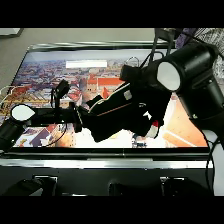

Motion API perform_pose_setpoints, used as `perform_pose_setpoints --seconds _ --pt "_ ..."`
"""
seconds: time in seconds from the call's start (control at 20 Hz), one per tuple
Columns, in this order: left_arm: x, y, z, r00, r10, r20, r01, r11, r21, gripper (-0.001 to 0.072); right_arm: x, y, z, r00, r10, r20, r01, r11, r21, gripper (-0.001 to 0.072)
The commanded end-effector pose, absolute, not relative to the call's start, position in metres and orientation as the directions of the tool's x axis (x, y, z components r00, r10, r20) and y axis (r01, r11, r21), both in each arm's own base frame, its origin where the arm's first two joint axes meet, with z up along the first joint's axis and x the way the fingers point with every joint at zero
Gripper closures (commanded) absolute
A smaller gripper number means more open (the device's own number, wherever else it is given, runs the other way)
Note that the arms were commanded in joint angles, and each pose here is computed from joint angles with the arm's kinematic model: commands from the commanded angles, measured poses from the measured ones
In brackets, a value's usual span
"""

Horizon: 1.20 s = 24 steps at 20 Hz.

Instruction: Fold the clothes and pants, and hang the long-sleeved shirts on hangers.

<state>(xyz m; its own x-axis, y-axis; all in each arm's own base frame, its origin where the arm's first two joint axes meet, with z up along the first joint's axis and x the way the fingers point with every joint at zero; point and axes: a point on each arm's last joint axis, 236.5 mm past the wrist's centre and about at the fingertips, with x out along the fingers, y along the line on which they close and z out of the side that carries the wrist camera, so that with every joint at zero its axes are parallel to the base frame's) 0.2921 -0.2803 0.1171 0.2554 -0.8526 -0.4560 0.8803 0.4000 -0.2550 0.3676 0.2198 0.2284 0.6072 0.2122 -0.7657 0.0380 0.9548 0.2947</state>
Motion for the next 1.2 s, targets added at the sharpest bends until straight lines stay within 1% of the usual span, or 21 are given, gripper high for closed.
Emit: perform_pose_setpoints --seconds 0.0,0.05,0.1,0.2,0.3,0.45,0.5,0.55,0.6,0.65,0.7,0.75,0.8,0.85,0.9,1.05,1.1,1.15 --pt "0.293 -0.282 0.120 0.262 -0.856 -0.445 0.880 0.401 -0.254 0.0674 0.361 0.207 0.219 0.577 0.153 -0.803 0.063 0.971 0.230 0.0258" --pt "0.293 -0.282 0.120 0.262 -0.856 -0.445 0.880 0.401 -0.254 0.0673 0.360 0.205 0.218 0.573 0.146 -0.806 0.067 0.972 0.224 0.0097" --pt "0.293 -0.282 0.120 0.262 -0.856 -0.445 0.880 0.401 -0.254 0.0673 0.359 0.204 0.221 0.578 0.148 -0.803 0.062 0.973 0.224 0.0061" --pt "0.293 -0.282 0.120 0.262 -0.856 -0.445 0.880 0.401 -0.254 0.0673 0.361 0.197 0.236 0.620 0.151 -0.770 0.050 0.972 0.231 0.0054" --pt "0.293 -0.282 0.120 0.262 -0.856 -0.445 0.880 0.401 -0.254 0.0674 0.363 0.175 0.261 0.685 0.107 -0.720 0.080 0.972 0.220 0.0054" --pt "0.294 -0.282 0.120 0.262 -0.856 -0.445 0.882 0.400 -0.250 0.0674 0.366 0.108 0.286 0.707 0.025 -0.706 0.232 0.936 0.265 0.0054" --pt "0.294 -0.282 0.120 0.265 -0.856 -0.445 0.881 0.402 -0.249 0.0673 0.370 0.080 0.290 0.711 -0.004 -0.703 0.260 0.931 0.258 0.0055" --pt "0.295 -0.282 0.120 0.266 -0.855 -0.445 0.881 0.403 -0.248 0.0674 0.373 0.058 0.289 0.703 -0.017 -0.711 0.240 0.947 0.215 0.0064" --pt "0.295 -0.282 0.120 0.267 -0.855 -0.444 0.880 0.404 -0.248 0.0674 0.375 0.043 0.283 0.681 0.002 -0.732 0.163 0.975 0.154 0.0118" --pt "0.295 -0.282 0.120 0.268 -0.855 -0.444 0.880 0.405 -0.248 0.0673 0.376 0.032 0.275 0.654 0.021 -0.757 0.077 0.992 0.095 0.0119" --pt "0.295 -0.282 0.120 0.268 -0.855 -0.444 0.882 0.404 -0.245 0.0673 0.377 0.023 0.263 0.616 0.031 -0.787 -0.045 0.999 0.004 0.0107" --pt "0.295 -0.282 0.120 0.267 -0.855 -0.444 0.885 0.400 -0.238 0.0673 0.376 0.017 0.250 0.570 0.031 -0.821 -0.168 0.983 -0.079 0.0090" --pt "0.295 -0.282 0.120 0.268 -0.855 -0.444 0.890 0.396 -0.225 0.0673 0.378 0.015 0.238 0.531 0.026 -0.847 -0.343 0.921 -0.186 0.0089" --pt "0.295 -0.282 0.120 0.268 -0.855 -0.444 0.891 0.395 -0.223 0.0673 0.387 0.018 0.227 0.512 0.035 -0.858 -0.495 0.829 -0.261 0.0090" --pt "0.295 -0.281 0.120 0.268 -0.855 -0.445 0.891 0.395 -0.223 0.0673 0.393 0.027 0.214 0.480 0.074 -0.874 -0.596 0.759 -0.263 0.0090" --pt "0.295 -0.282 0.120 0.268 -0.855 -0.445 0.891 0.395 -0.223 0.0672 0.418 0.072 0.176 0.384 0.253 -0.888 -0.758 0.635 -0.147 0.0089" --pt "0.295 -0.282 0.120 0.268 -0.855 -0.445 0.891 0.395 -0.223 0.0673 0.422 0.085 0.165 0.350 0.309 -0.884 -0.822 0.555 -0.131 0.0089" --pt "0.295 -0.282 0.120 0.267 -0.855 -0.445 0.891 0.395 -0.223 0.0672 0.428 0.092 0.156 0.330 0.337 -0.882 -0.870 0.471 -0.145 0.0089"
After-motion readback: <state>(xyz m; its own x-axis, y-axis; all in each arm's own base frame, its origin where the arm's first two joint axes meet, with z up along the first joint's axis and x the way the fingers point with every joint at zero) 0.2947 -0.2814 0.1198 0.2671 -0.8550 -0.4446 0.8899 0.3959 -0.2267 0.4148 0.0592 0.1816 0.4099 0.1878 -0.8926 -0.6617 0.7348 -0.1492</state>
